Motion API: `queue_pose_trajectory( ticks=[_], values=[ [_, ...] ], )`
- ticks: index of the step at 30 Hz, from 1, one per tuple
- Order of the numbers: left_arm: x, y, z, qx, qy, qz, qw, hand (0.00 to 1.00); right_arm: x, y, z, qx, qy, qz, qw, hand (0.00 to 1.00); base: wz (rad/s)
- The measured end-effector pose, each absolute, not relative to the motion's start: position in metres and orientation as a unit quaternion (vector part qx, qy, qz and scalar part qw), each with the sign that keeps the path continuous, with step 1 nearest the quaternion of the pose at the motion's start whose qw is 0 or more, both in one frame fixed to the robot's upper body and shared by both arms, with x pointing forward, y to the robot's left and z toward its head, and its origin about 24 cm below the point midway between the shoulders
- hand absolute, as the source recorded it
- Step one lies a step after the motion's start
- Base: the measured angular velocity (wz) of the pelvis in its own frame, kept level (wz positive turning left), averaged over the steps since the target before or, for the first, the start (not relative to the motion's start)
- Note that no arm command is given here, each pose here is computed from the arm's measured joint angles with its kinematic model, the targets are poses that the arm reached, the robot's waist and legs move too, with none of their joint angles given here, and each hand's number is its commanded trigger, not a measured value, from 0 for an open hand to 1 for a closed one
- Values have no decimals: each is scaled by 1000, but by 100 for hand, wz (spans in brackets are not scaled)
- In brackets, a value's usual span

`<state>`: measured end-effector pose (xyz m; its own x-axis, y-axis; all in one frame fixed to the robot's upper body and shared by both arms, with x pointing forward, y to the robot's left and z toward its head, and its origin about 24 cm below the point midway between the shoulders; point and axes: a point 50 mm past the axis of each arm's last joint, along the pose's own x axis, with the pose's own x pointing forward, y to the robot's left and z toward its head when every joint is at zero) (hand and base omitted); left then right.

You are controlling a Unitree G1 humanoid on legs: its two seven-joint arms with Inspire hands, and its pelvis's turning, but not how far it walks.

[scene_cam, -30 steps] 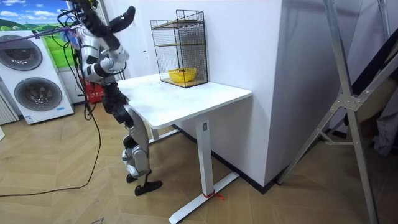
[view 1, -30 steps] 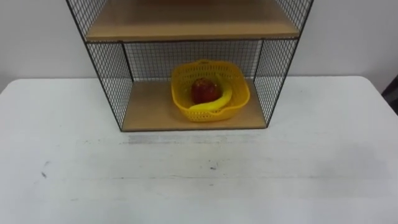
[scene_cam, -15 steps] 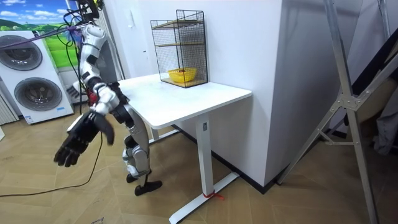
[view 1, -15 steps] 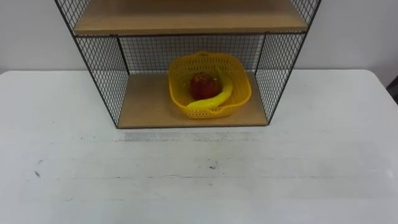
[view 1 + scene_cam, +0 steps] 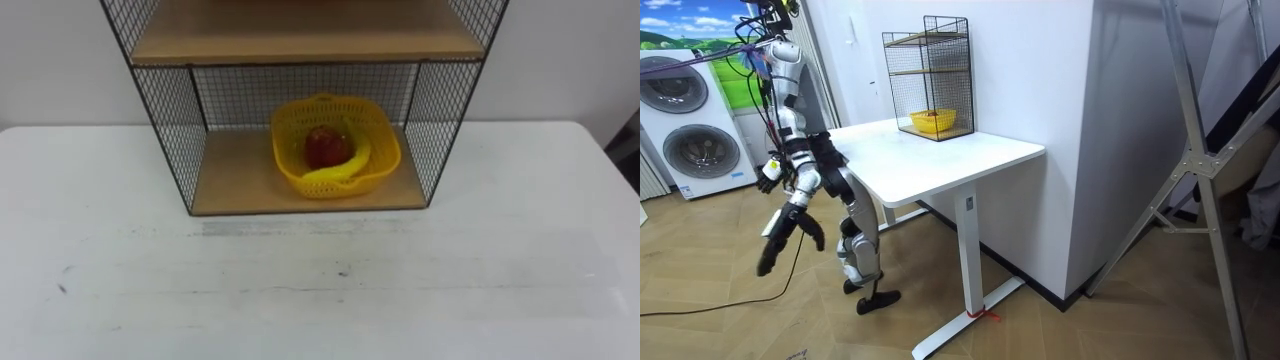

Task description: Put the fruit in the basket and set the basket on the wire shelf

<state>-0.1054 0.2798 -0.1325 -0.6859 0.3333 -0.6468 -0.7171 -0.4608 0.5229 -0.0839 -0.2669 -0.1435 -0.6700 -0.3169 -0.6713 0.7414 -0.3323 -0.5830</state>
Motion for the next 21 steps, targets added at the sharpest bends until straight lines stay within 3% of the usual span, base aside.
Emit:
queue_pose_trajectory(
  ticks=[1,2,3,5,8,11,14,21],
  values=[
    [-104,276,-135,-222,433,804,343,0,-79,-266,-146,216,483,-768,361,0,0],
    [-99,271,-140,-194,478,759,397,0,-71,-265,-149,191,516,-728,408,0,6],
    [-95,270,-142,-177,500,732,427,0,-67,-264,-151,173,535,-704,434,0,10],
    [-76,267,-150,-103,573,608,540,0,-41,-263,-157,108,587,-595,538,0,-2],
    [-37,263,-158,-9,622,436,650,0,-7,-262,-162,16,629,-430,647,0,-2],
    [11,254,-163,65,616,290,730,0,18,-259,-164,-42,636,-306,707,0,11],
    [16,245,-165,104,627,212,742,0,28,-254,-166,-54,634,-238,734,0,1],
    [16,237,-167,91,638,178,743,0,31,-242,-169,-28,642,-161,749,0,-1]
  ],
)
